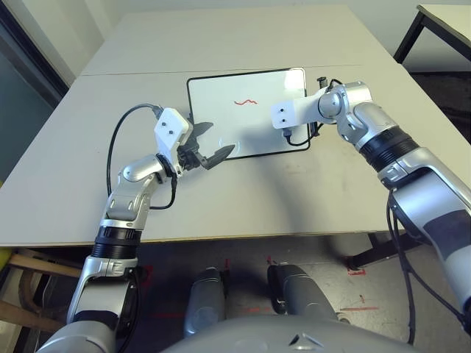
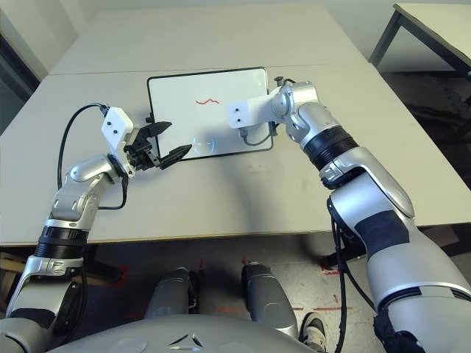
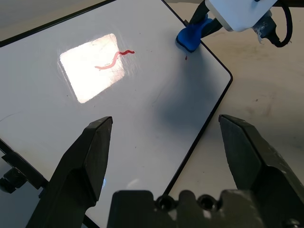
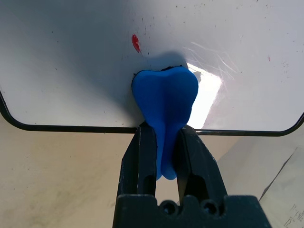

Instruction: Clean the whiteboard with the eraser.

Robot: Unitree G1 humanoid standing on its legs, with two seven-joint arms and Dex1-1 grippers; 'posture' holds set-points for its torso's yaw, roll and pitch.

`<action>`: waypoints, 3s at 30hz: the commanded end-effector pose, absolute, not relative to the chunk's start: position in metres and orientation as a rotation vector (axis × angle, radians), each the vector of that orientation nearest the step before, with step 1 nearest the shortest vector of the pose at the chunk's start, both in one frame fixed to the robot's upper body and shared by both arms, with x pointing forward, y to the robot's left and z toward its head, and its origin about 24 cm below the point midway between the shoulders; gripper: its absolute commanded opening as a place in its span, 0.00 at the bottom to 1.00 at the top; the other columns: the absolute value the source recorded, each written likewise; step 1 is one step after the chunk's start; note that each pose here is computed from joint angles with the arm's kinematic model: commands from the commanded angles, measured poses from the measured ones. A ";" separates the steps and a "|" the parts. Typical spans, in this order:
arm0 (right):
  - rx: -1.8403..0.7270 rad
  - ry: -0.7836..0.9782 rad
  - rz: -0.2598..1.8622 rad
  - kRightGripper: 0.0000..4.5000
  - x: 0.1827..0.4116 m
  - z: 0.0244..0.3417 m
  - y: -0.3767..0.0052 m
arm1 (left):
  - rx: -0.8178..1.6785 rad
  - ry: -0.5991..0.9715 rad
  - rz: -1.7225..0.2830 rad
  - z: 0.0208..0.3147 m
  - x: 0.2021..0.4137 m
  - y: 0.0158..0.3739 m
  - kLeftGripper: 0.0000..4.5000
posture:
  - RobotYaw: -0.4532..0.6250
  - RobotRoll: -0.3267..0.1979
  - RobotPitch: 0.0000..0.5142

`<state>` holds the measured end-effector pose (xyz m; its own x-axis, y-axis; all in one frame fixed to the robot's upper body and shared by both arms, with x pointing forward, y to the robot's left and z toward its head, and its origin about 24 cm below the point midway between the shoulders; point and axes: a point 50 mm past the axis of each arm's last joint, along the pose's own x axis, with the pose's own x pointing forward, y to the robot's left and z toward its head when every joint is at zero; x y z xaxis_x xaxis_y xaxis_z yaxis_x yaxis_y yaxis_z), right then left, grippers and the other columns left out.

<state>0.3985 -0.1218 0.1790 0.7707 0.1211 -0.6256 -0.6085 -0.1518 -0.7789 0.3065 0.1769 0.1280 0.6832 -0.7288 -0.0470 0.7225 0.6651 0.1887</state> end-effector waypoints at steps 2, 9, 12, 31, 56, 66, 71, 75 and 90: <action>-1.621 0.416 0.723 0.09 0.392 0.163 -0.117 | 0.203 -0.031 -0.819 0.127 0.307 0.175 1.00 | 0.30 0.62 0.15; -1.623 0.386 0.779 0.09 0.383 0.157 -0.100 | 0.205 -0.030 -0.815 0.127 0.307 0.176 1.00 | 0.30 0.62 0.15; -1.619 0.366 0.801 0.09 0.380 0.154 -0.092 | 0.205 -0.029 -0.815 0.127 0.307 0.176 1.00 | 0.30 0.62 0.15; -1.591 0.321 0.758 0.09 0.382 0.210 -0.089 | 0.228 -0.029 -0.775 0.130 0.310 0.187 1.00 | 0.30 0.62 0.13; -1.635 0.229 0.741 0.09 0.407 0.225 -0.042 | 0.296 -0.068 -0.646 0.141 0.313 0.216 1.00 | 0.35 0.62 0.09; -1.657 0.255 0.720 0.09 0.412 0.212 -0.045 | 0.290 -0.070 -0.626 0.141 0.311 0.219 1.00 | 0.37 0.62 0.09; -1.659 0.246 0.726 0.09 0.412 0.209 -0.038 | 0.289 -0.067 -0.615 0.140 0.308 0.221 1.00 | 0.38 0.62 0.10; -1.663 0.226 0.735 0.09 0.410 0.210 -0.031 | 0.288 -0.066 -0.607 0.140 0.306 0.222 1.00 | 0.39 0.62 0.11; -1.699 0.136 0.805 0.09 0.400 0.212 0.005 | 0.274 -0.059 -0.590 0.135 0.300 0.220 1.00 | 0.42 0.62 0.12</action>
